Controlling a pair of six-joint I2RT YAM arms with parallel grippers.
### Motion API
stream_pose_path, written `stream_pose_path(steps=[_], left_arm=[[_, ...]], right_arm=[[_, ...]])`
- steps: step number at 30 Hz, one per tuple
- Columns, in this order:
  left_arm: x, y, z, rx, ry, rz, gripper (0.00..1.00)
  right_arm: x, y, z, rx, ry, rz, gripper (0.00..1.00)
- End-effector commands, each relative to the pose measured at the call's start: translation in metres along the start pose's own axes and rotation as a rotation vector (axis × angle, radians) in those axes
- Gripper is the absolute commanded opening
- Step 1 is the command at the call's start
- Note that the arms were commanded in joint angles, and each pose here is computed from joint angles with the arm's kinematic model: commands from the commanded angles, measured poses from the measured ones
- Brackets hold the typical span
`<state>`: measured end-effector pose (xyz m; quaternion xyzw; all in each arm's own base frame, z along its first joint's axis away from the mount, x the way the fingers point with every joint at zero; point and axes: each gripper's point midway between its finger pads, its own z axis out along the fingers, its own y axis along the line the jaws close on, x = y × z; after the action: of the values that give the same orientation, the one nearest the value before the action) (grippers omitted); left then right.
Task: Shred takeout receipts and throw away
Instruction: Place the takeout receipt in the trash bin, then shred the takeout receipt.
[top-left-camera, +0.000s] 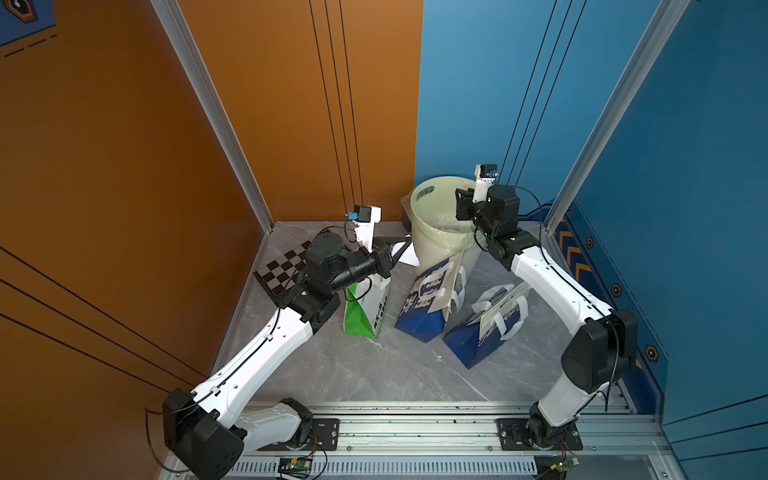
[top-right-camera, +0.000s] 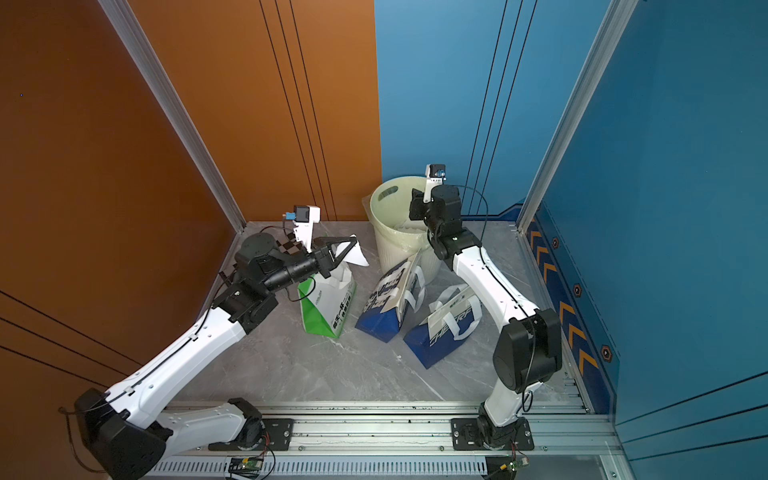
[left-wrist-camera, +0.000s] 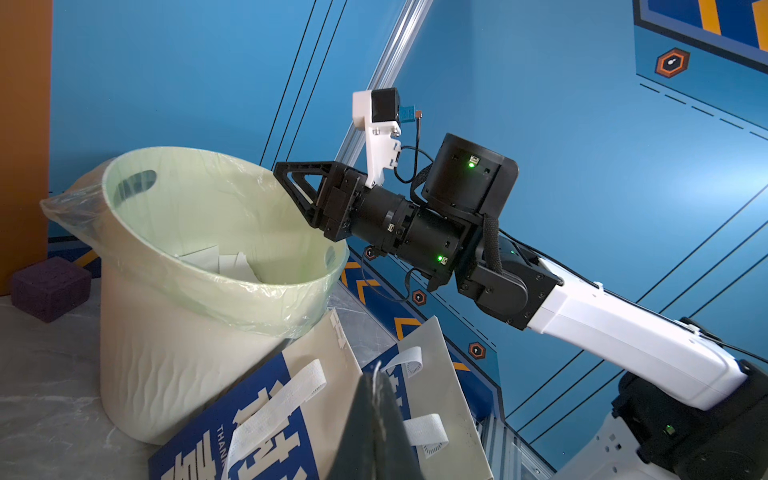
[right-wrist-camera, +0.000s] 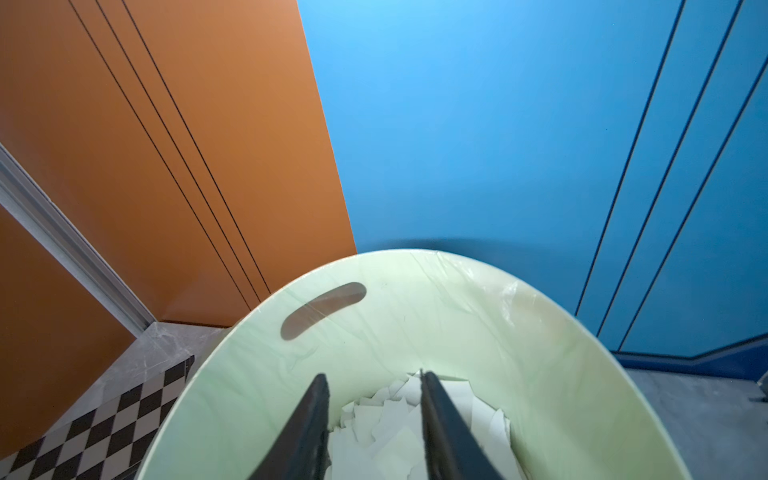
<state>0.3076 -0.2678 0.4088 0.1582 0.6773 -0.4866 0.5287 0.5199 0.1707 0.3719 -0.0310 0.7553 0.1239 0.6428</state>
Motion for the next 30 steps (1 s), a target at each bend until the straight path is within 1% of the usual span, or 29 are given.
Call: stream_pose_path(steps=[1,5,7,10,13,18,23,27,30], left_arm=[[-0.009,0.002,-0.007,-0.022,-0.054,-0.009,0.00],[-0.014,0.016,-0.011,-0.051,-0.092,-0.038,0.00],[-0.018,0.022,-0.012,-0.067,-0.114,-0.056,0.00],[-0.023,0.029,-0.012,-0.074,-0.141,-0.080,0.00],[-0.027,0.028,-0.011,-0.057,-0.154,-0.092,0.00],[-0.036,0.023,-0.009,-0.016,-0.184,-0.102,0.00],[-0.050,0.013,-0.004,0.065,-0.242,-0.163,0.00],[-0.057,0.006,0.002,0.121,-0.272,-0.206,0.00],[-0.062,0.001,0.009,0.147,-0.271,-0.210,0.00]], right_arm=[[-0.017,0.003,-0.013,0.017,0.003,-0.047,0.53],[-0.026,0.010,-0.030,-0.026,0.003,-0.077,0.64],[-0.030,0.014,-0.042,-0.057,-0.004,-0.081,0.68],[-0.036,0.023,-0.065,-0.126,-0.017,-0.069,0.71],[-0.038,0.037,-0.094,-0.229,-0.032,-0.039,0.73],[-0.040,0.054,-0.148,-0.388,-0.087,0.048,0.74],[-0.036,0.074,-0.193,-0.567,-0.105,0.165,0.73],[-0.030,0.090,-0.216,-0.721,-0.106,0.281,0.74],[-0.021,0.102,-0.221,-0.807,-0.082,0.384,0.75]])
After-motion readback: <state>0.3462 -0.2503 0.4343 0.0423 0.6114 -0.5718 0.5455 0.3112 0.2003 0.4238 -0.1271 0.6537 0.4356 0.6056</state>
